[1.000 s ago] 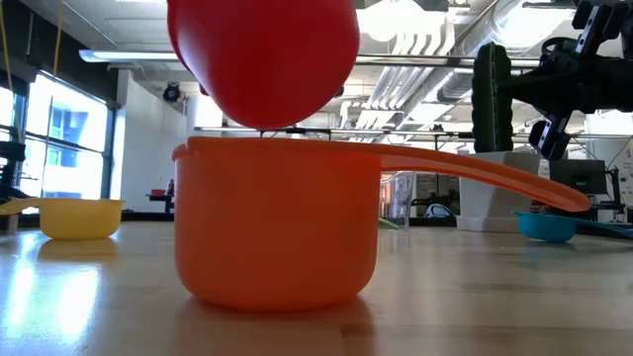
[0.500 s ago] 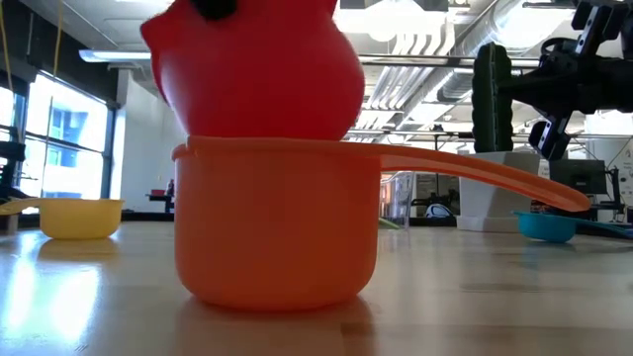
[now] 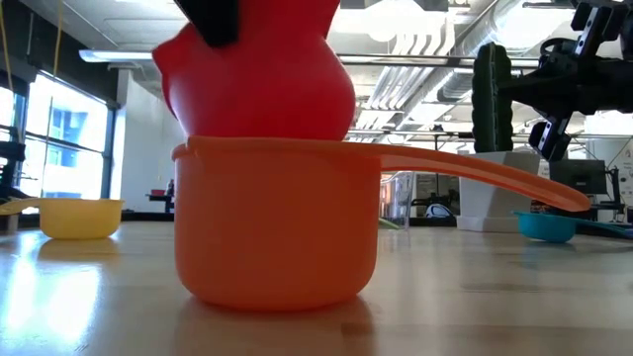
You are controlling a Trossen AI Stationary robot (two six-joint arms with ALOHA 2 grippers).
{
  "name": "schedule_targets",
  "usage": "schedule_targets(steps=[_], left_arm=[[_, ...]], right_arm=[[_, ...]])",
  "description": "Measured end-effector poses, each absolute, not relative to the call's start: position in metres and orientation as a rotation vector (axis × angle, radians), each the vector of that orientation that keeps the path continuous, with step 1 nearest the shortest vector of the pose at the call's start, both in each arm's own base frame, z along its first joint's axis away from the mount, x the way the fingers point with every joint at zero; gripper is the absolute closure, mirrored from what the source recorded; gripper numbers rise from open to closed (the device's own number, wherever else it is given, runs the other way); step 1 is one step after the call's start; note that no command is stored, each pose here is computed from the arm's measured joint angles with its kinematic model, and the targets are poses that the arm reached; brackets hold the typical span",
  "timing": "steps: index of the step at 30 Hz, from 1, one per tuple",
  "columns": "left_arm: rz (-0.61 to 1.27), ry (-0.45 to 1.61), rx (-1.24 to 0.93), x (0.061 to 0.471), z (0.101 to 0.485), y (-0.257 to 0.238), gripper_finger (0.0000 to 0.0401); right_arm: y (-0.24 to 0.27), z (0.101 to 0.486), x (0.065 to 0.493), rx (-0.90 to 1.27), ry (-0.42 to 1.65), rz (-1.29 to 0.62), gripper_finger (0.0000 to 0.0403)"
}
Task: Nest measuring cups in basket
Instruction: Stack the red measuring cup on top of the orange measuring cup, then stack the blue measuring cup on top of the red measuring cup
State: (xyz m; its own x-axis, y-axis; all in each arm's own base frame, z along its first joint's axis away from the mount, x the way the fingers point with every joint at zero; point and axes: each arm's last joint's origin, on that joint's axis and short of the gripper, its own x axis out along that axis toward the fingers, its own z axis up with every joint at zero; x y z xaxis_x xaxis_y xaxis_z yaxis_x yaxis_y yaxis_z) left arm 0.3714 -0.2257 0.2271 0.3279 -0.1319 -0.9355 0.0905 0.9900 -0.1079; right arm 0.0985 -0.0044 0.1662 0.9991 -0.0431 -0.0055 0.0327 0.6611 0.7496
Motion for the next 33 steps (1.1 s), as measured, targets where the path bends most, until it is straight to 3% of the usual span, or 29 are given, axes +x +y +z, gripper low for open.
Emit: schedule_targets(steps=[8, 21, 33], left_arm=[[-0.135, 1.229, -0.046, 0.373, 0.227, -0.222, 0.0358], [-0.132, 1.235, -0.047, 0.374, 0.227, -0.219, 0.0357], [-0.06, 1.389, -0.002, 0.354, 0.229, -0.216, 0.0359]], right_arm=[[-0.004, 0.166, 0.099, 0.847, -0.012, -0.042, 0.0402], [-0.004, 0.166, 0.099, 0.847, -0.012, -0.042, 0.0402], [-0.004, 0.166, 0.099, 0.847, -0.012, -0.042, 0.0402]])
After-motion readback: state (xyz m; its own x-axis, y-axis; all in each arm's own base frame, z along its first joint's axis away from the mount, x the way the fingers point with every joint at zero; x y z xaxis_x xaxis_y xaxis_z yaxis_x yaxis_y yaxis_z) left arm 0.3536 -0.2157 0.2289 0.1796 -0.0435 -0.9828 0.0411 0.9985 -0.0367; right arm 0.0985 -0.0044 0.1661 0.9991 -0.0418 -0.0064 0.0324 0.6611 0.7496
